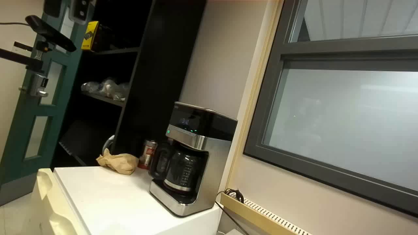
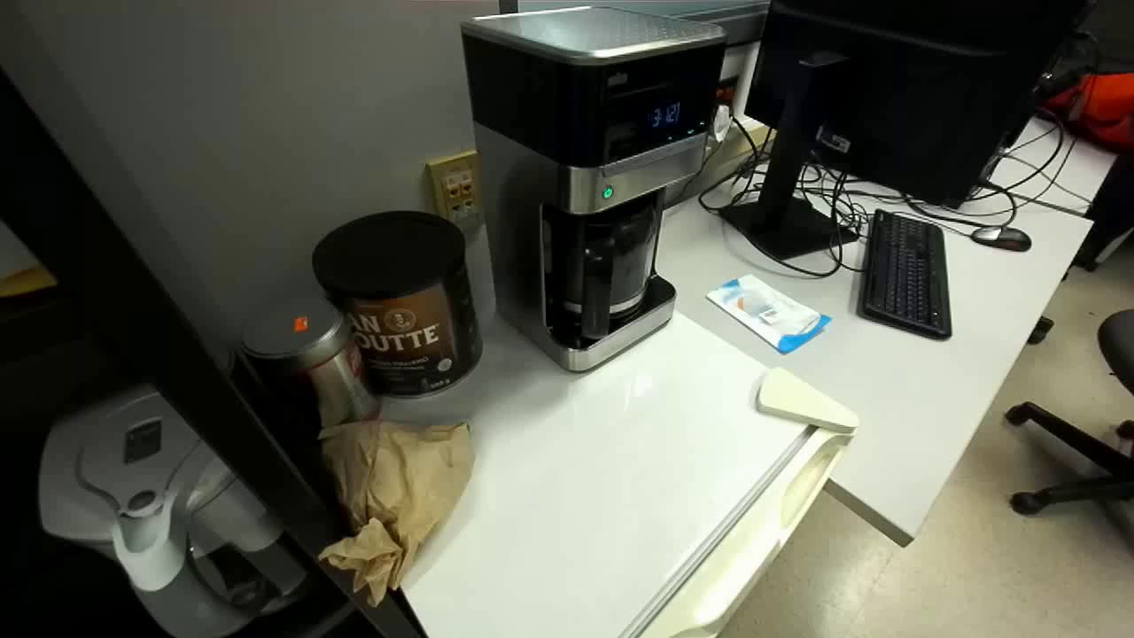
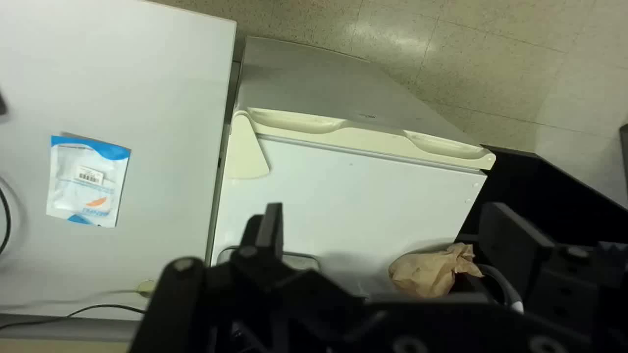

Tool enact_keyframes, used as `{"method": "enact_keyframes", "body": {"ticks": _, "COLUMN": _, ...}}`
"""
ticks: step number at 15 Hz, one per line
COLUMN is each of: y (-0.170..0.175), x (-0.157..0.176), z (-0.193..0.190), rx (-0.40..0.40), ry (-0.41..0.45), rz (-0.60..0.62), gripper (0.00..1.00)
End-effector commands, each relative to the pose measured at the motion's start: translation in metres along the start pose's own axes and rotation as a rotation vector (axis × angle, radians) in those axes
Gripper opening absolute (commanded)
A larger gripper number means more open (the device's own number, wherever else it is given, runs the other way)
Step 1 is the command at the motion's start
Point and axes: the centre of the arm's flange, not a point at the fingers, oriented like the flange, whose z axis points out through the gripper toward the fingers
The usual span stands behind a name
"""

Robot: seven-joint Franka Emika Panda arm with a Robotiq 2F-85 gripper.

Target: Press a button on the coffeemaker

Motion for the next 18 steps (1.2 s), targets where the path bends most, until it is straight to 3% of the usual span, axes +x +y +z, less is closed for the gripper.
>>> {"method": "enact_keyframes", "body": {"ticks": 1, "y": 0.0, "x": 0.0, "z": 0.0, "rx": 0.0, "ry": 0.0, "rz": 0.0, "gripper": 1.0}}
{"method": "enact_keyframes", "body": {"ticks": 8, "y": 0.003, "x": 0.006, "z": 0.003, "rx": -0.01, "ry": 0.009, "rz": 0.022, "gripper": 1.0}}
{"method": "enact_keyframes", "body": {"ticks": 18, "y": 0.038, "x": 0.075, "z": 0.056, "rx": -0.137, "ry": 0.103, "rz": 0.129, "gripper": 1.0}}
